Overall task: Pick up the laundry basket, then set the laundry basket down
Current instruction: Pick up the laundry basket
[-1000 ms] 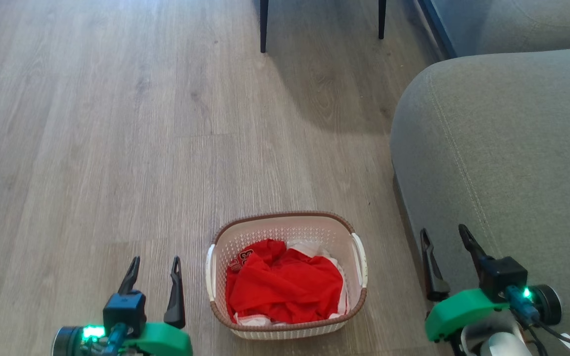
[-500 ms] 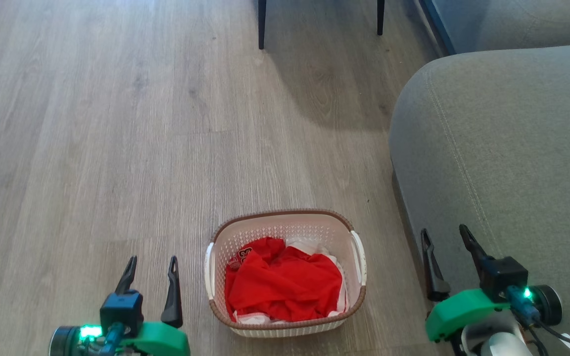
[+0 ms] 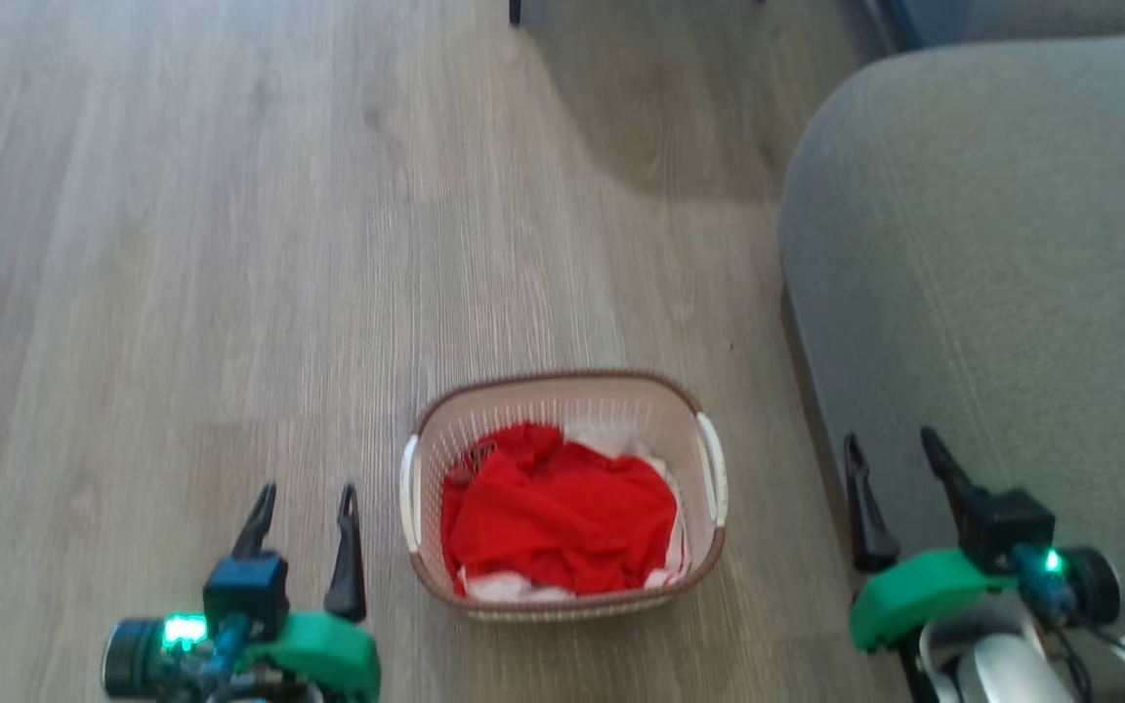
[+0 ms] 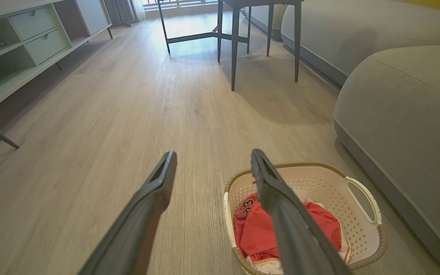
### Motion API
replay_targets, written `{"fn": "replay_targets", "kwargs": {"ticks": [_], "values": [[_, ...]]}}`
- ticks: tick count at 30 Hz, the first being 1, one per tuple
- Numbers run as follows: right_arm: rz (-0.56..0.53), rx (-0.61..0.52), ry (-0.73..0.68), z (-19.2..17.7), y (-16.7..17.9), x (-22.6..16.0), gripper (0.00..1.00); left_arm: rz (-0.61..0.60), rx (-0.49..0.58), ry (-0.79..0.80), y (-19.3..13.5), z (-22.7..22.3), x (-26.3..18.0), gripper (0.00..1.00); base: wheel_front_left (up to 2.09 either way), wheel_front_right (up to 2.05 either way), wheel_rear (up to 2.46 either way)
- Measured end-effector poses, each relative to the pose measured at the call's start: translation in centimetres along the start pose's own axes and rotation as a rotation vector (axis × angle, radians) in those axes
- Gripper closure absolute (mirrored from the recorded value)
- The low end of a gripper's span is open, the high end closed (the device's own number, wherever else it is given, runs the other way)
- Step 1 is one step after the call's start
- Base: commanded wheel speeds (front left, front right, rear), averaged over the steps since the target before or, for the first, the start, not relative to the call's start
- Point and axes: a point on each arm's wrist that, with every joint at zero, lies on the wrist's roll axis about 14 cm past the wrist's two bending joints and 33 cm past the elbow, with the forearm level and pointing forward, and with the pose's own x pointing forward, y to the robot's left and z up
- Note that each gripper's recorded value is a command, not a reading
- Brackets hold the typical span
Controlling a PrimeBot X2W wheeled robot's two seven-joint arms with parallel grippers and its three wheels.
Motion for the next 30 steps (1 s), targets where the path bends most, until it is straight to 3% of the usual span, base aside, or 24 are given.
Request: {"fn": "replay_targets", "kwargs": {"ticks": [6,12,30], "values": [[0.004,0.001,0.014,-0.6,-0.6,3.6,0.00,-0.016,-0.017,0.012,-0.2,-0.3,3.6,0.00,0.00,0.00,0.00],[0.003,0.014,0.080,-3.4,-1.4,7.5,0.00,-0.017,-0.036,0.091,-0.2,-3.2,7.2,0.00,0.00,0.00,0.00],[-0.004,0.090,0.380,-18.8,-3.1,15.8,0.00,-0.064,-0.130,0.376,-2.0,-16.1,16.1,0.00,0.00,0.00,0.00]]}}
